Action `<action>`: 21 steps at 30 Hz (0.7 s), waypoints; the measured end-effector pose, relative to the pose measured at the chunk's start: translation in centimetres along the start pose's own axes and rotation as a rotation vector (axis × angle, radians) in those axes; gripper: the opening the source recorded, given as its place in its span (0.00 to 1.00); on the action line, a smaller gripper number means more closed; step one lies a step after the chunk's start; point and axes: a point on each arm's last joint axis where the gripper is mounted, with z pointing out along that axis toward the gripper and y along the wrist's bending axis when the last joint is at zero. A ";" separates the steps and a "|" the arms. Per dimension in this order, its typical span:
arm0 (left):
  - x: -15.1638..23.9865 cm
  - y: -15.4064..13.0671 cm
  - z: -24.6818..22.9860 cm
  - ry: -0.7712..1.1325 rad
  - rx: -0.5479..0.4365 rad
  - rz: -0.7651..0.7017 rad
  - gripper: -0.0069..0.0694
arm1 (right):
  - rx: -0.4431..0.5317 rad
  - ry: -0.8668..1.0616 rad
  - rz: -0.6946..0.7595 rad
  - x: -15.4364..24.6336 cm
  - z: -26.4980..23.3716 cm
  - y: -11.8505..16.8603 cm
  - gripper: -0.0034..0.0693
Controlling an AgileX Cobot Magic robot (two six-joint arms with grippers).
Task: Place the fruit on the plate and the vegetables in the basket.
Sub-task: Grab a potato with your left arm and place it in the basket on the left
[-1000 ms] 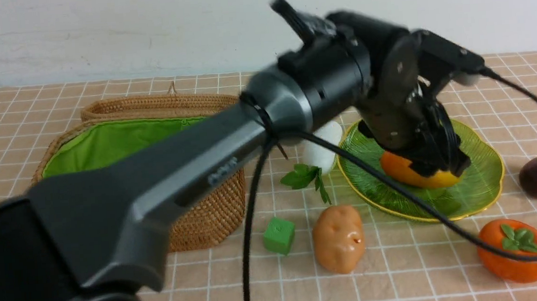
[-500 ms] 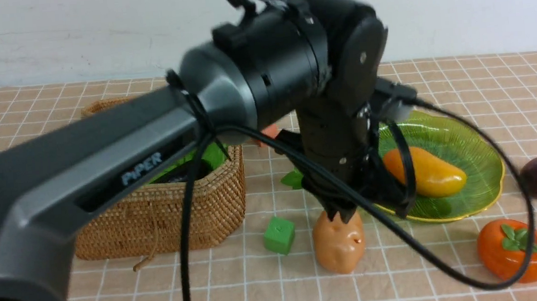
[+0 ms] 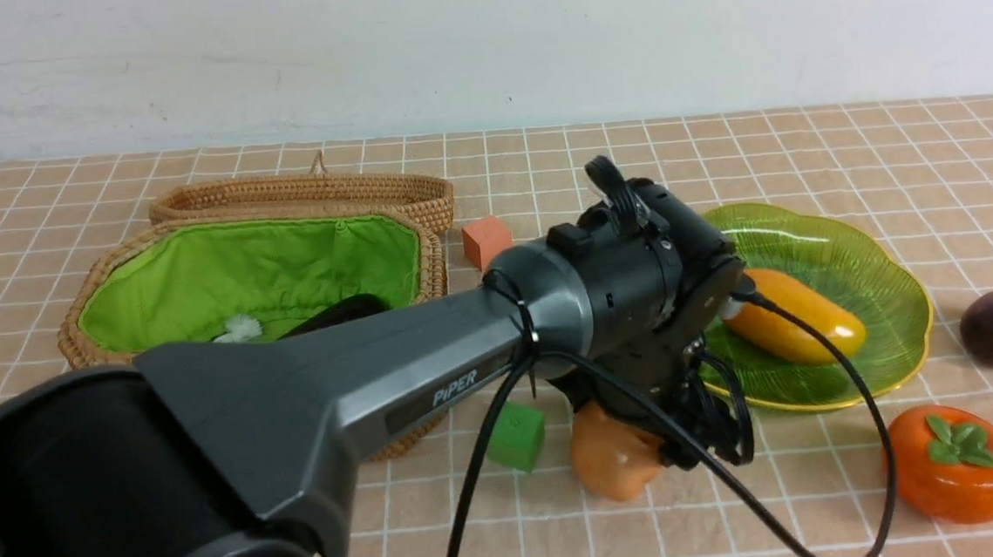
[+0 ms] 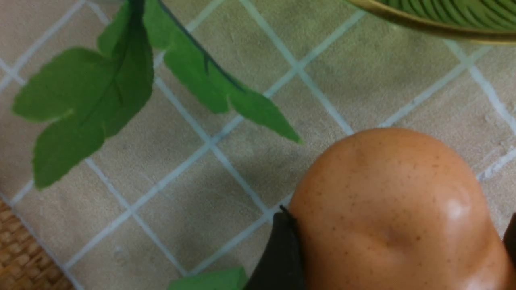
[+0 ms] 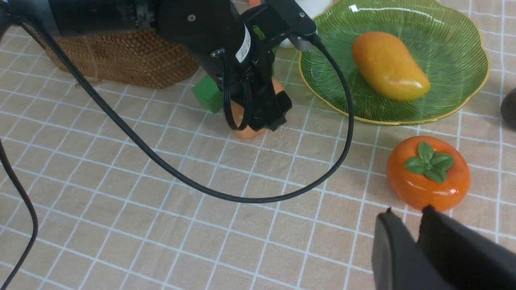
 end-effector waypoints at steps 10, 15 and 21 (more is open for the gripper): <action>-0.1 -0.1 -5.5 0.061 -0.005 0.040 0.89 | 0.002 -0.028 0.000 -0.3 0.0 0.0 0.20; -0.3 1.6 -14.7 -0.120 0.013 0.119 0.89 | 0.006 -0.077 0.000 -0.7 0.0 -0.1 0.20; 1.9 11.5 -20.1 -0.175 -0.128 0.150 0.89 | 0.010 -0.104 0.001 -0.9 0.0 -0.1 0.20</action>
